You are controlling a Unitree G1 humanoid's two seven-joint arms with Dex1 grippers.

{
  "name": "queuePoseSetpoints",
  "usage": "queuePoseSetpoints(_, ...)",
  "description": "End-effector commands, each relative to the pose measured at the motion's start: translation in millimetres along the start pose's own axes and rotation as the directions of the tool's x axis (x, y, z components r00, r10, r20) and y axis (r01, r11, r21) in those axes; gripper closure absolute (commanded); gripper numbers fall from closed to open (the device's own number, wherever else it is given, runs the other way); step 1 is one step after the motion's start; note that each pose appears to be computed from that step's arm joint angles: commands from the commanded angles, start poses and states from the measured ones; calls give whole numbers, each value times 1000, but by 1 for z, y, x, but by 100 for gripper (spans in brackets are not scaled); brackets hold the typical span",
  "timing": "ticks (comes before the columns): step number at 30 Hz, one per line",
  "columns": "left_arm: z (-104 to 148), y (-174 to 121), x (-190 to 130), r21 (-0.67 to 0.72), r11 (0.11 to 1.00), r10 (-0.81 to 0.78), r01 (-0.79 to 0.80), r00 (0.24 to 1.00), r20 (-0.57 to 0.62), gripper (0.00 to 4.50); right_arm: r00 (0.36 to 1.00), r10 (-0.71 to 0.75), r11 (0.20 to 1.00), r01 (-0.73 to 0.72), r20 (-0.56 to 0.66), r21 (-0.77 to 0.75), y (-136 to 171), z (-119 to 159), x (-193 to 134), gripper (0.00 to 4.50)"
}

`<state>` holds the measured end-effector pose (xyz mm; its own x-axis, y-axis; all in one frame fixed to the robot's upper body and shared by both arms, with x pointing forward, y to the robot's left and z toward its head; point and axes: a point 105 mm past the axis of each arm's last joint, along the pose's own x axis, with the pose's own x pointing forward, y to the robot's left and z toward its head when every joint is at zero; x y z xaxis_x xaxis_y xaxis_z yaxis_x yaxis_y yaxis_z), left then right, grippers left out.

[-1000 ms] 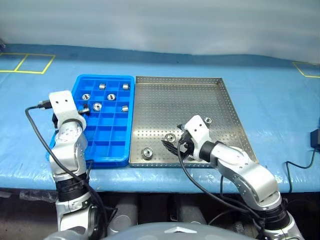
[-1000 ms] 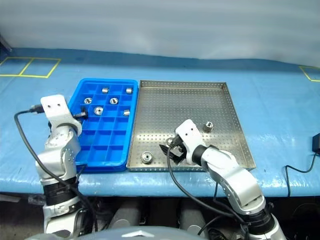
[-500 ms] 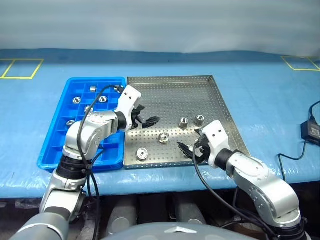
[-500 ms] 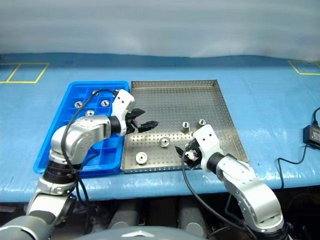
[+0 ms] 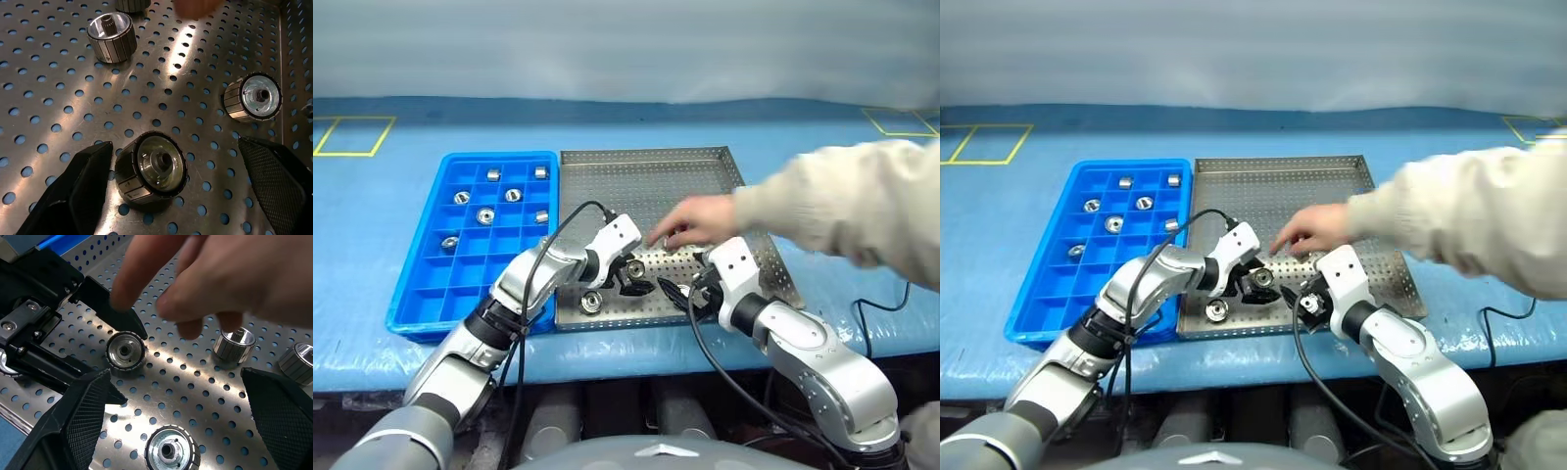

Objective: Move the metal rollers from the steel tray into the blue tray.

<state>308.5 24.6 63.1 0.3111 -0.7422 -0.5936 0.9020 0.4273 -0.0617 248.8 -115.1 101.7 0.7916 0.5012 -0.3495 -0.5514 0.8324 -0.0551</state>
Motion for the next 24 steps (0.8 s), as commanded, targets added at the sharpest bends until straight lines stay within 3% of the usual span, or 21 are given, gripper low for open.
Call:
queuePoseSetpoints(1,7,5,0,18,999,33,-33,999,21,5,999,-3,1000,4,45,-21,2,11,-3,0)
queuePoseSetpoints(24,3,3,-4,4,999,37,-37,999,23,5,999,32,999,-30,39,-39,5,12,2,0)
